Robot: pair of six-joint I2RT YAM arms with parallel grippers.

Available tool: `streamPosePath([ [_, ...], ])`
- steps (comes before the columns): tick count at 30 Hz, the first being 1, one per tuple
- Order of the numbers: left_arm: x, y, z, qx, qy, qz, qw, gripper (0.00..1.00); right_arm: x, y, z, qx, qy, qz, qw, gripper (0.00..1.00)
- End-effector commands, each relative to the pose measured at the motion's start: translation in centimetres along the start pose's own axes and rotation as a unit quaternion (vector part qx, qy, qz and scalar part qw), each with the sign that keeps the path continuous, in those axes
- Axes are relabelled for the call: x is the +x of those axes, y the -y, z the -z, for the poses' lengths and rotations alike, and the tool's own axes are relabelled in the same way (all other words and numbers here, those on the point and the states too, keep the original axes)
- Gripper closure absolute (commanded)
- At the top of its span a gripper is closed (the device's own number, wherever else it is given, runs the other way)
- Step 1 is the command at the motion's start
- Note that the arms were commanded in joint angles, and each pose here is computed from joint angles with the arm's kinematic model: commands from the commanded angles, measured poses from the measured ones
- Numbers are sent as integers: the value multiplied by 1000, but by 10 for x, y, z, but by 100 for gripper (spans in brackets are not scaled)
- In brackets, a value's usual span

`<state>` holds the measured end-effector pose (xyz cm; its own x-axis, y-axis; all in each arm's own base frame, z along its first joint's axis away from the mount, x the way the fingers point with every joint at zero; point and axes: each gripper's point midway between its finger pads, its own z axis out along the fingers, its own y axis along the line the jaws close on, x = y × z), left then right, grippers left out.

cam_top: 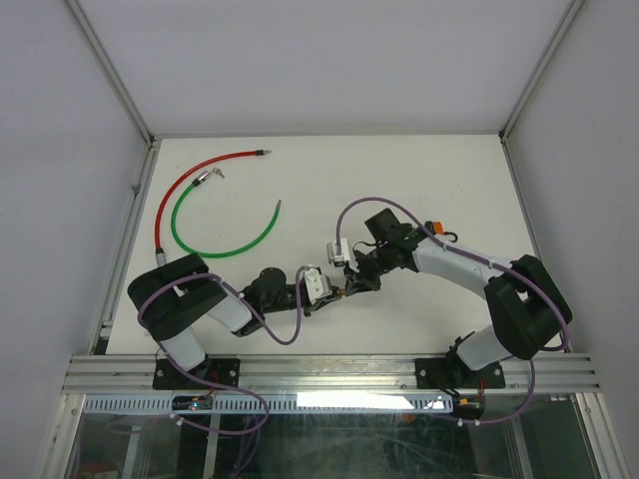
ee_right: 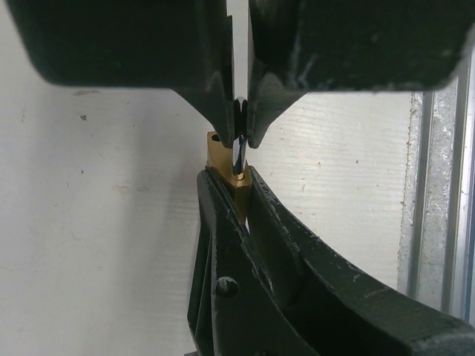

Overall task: Lock with the key
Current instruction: Lock the lock.

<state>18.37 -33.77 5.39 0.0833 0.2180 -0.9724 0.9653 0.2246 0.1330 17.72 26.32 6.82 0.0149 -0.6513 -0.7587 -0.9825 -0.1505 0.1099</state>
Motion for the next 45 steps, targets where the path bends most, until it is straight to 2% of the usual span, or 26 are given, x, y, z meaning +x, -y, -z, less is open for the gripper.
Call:
streamPosePath([
  [1, 16, 17, -2, 49, -35, 0, 998, 100, -22, 14, -11, 25, 14, 67, 997, 100],
  [6, 18, 20, 0, 53, -43, 5, 998, 100, -30, 19, 2, 41, -3, 88, 995, 100],
  [14, 22, 16, 0, 49, -57, 13, 997, 100, -36, 2, 11, -4, -15, 82, 997, 100],
  [26, 19, 19, 2, 62, -51, 17, 997, 100, -25, 21, 4, 49, -33, 121, 991, 100],
  [45, 16, 20, 4, 82, -45, 34, 995, 100, -17, 26, -5, 49, -88, 165, 981, 100],
])
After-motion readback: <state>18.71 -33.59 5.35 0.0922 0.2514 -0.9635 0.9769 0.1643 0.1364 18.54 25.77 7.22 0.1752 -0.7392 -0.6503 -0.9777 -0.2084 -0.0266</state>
